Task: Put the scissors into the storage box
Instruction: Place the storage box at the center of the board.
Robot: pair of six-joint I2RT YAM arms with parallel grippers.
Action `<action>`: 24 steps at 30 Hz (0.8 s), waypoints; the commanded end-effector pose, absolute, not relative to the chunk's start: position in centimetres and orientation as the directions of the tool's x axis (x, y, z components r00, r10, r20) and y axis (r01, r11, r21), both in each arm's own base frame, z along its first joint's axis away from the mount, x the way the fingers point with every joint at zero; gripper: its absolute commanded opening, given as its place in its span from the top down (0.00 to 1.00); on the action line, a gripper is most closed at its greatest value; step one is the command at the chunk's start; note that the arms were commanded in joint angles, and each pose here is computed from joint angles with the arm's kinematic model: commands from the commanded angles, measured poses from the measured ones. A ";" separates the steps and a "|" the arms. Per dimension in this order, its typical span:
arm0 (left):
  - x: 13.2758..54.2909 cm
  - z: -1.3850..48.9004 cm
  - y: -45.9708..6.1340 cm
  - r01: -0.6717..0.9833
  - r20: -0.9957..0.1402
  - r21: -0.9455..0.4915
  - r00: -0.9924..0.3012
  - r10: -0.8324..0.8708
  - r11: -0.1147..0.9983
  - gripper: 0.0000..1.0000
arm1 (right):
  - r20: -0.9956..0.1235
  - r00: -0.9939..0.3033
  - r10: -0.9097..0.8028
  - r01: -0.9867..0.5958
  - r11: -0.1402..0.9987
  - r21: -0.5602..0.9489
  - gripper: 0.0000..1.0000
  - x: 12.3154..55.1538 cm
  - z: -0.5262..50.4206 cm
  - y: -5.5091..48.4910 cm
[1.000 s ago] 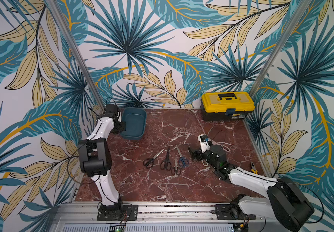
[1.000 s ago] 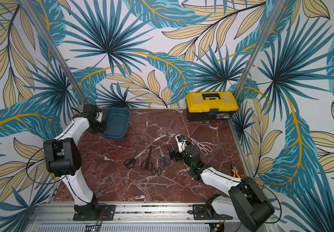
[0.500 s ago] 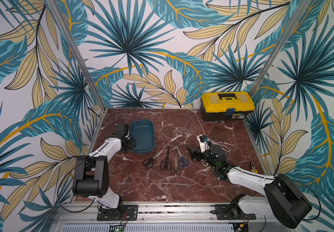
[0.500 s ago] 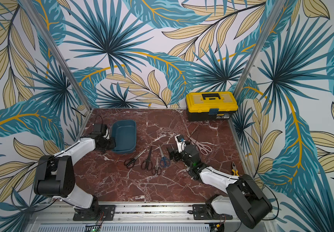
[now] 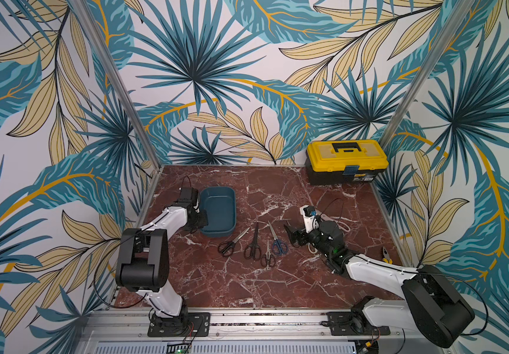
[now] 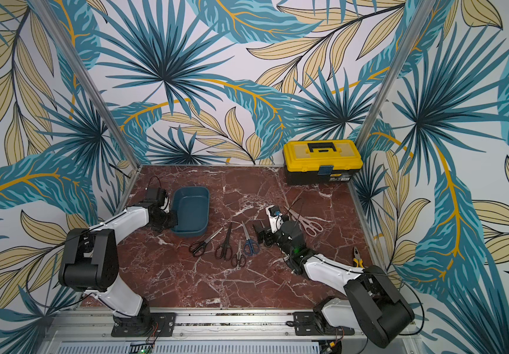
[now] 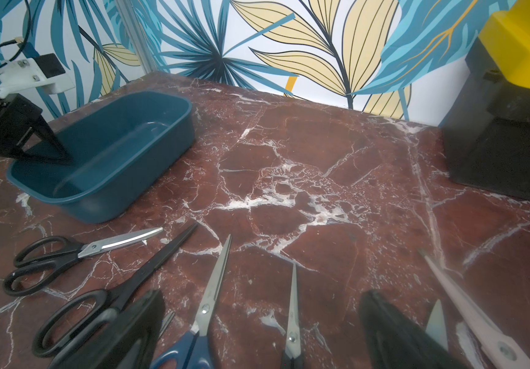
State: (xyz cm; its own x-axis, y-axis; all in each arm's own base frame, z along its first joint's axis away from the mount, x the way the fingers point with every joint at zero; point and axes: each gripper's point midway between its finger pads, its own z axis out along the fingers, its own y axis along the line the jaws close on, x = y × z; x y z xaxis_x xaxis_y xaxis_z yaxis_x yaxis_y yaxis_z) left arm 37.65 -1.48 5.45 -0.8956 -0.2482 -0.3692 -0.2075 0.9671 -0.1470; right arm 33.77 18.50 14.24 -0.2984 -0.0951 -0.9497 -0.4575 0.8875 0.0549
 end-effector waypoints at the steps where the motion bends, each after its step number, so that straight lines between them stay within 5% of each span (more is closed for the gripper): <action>1: 38.2 6.3 -1.3 -0.172 -0.378 -0.119 -0.903 -0.204 0.978 0.91 | -0.949 -0.306 -0.082 -0.484 0.872 0.081 0.00 33.5 13.8 19.2; 5: 38.2 5.9 -1.4 -0.159 -0.369 -0.120 -0.909 -0.193 0.980 0.89 | -0.946 -0.313 -0.084 -0.482 0.872 0.082 0.00 33.5 13.7 19.3; 9: 38.3 6.2 -0.7 -0.158 -0.379 -0.073 -0.909 -0.174 0.985 0.61 | -0.946 -0.313 -0.087 -0.493 0.866 0.084 0.00 33.4 13.8 19.5; 15: 39.1 8.0 0.3 -0.167 -0.404 -0.020 -0.901 -0.160 0.986 0.52 | -0.947 -0.313 -0.079 -0.525 0.845 0.103 0.00 33.1 14.3 20.1; 24: 37.7 19.9 -1.3 -0.161 -0.670 -0.104 -0.718 -0.189 0.981 0.40 | -0.975 -0.215 -0.055 -0.539 0.839 0.072 0.00 31.3 19.4 20.1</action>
State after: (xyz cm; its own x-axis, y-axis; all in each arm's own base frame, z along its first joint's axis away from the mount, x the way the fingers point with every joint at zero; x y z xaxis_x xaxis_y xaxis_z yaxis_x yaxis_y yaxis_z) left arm 38.47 -0.23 13.89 -0.8258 -0.1866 -0.5322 -0.1781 0.9817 -0.0679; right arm 32.00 19.90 17.15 -0.2600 -0.0649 -0.9634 -0.5323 0.8421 0.0870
